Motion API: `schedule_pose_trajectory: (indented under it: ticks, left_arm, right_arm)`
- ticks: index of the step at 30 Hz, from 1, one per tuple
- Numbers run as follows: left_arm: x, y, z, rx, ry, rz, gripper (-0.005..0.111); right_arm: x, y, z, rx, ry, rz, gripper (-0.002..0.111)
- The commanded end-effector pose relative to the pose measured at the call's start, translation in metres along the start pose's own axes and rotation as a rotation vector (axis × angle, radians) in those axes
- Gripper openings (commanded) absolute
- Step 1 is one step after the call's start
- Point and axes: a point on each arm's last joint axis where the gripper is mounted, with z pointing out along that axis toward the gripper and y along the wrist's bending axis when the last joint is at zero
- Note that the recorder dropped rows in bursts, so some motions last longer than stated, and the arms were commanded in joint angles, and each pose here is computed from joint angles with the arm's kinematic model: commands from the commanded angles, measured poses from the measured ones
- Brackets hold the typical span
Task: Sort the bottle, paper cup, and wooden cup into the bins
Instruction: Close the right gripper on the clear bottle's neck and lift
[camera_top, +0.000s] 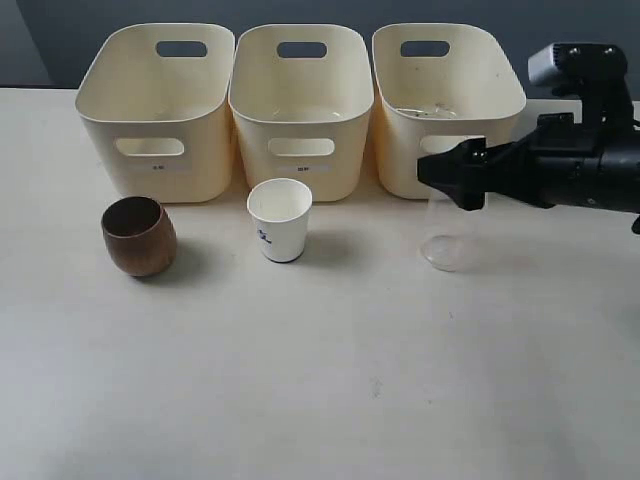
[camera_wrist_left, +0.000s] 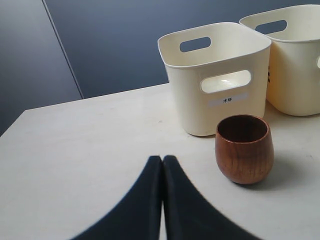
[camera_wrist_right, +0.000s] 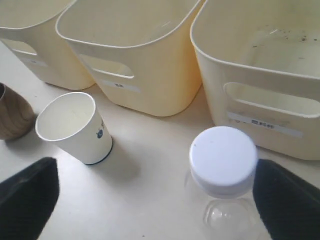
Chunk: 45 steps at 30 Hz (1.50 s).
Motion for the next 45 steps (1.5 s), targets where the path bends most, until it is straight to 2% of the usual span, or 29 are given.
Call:
schedule_pose_trajectory:
  ticks: [1, 8, 16, 25, 31, 40, 45]
  left_arm:
    - [0.000, 0.000, 0.000, 0.003, -0.005, -0.005, 0.000]
    - [0.000, 0.000, 0.000, 0.003, -0.005, -0.005, 0.000]
    - [0.000, 0.000, 0.000, 0.003, -0.005, -0.005, 0.000]
    - [0.000, 0.000, 0.000, 0.003, -0.005, -0.005, 0.000]
    - [0.000, 0.000, 0.000, 0.003, -0.005, -0.005, 0.000]
    - [0.000, 0.000, 0.000, 0.003, -0.005, -0.005, 0.000]
    - [0.000, 0.000, 0.000, 0.003, -0.005, -0.005, 0.000]
  right_arm:
    - [-0.001, -0.003, 0.002, 0.028, 0.004, -0.017, 0.104]
    - [0.001, -0.015, 0.001, 0.154, 0.030, -0.019, 0.104]
    - [-0.002, 0.001, 0.002, -0.021, -0.006, -0.019, 0.104]
    - [0.002, -0.012, 0.002, 0.143, 0.032, -0.024, 0.104]
    - [0.001, -0.014, 0.009, 0.131, 0.039, 0.013, 0.104]
    - [0.006, -0.029, 0.047, 0.097, 0.112, 0.068, 0.104]
    - [0.006, -0.028, 0.049, 0.072, 0.112, 0.072, 0.104]
